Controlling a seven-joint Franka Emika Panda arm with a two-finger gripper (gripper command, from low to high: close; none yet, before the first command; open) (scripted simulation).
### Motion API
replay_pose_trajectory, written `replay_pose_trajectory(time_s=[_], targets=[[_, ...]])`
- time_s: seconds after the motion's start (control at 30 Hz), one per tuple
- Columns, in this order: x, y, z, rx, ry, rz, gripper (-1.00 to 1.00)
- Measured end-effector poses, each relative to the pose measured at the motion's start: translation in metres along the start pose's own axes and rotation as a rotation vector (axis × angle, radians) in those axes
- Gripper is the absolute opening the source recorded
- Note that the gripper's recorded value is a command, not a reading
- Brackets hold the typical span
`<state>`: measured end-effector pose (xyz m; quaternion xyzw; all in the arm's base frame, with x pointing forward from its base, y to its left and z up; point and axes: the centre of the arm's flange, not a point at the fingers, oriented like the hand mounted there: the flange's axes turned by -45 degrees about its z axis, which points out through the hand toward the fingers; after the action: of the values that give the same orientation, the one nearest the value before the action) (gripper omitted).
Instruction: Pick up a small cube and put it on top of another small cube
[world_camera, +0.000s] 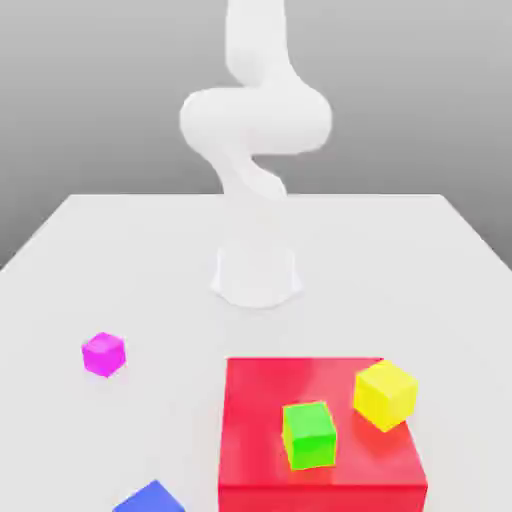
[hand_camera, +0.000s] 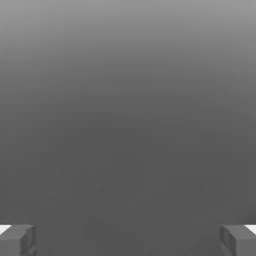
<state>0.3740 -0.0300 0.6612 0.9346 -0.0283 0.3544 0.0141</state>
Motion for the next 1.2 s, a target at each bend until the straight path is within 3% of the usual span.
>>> replay_pose_trajectory(time_s=[0.3,0.6,0.87,0.9,1.2], targets=[[-0.128,0.133,0.187,-0.140,-0.326,0.146,0.00],[-0.380,0.216,0.268,-0.152,-0.677,0.381,0.00],[-0.448,0.218,0.312,-0.151,-0.716,0.410,0.00],[-0.452,0.218,0.316,-0.151,-0.716,0.410,-1.00],[-0.443,0.218,0.307,-0.149,-0.716,0.411,-1.00]])
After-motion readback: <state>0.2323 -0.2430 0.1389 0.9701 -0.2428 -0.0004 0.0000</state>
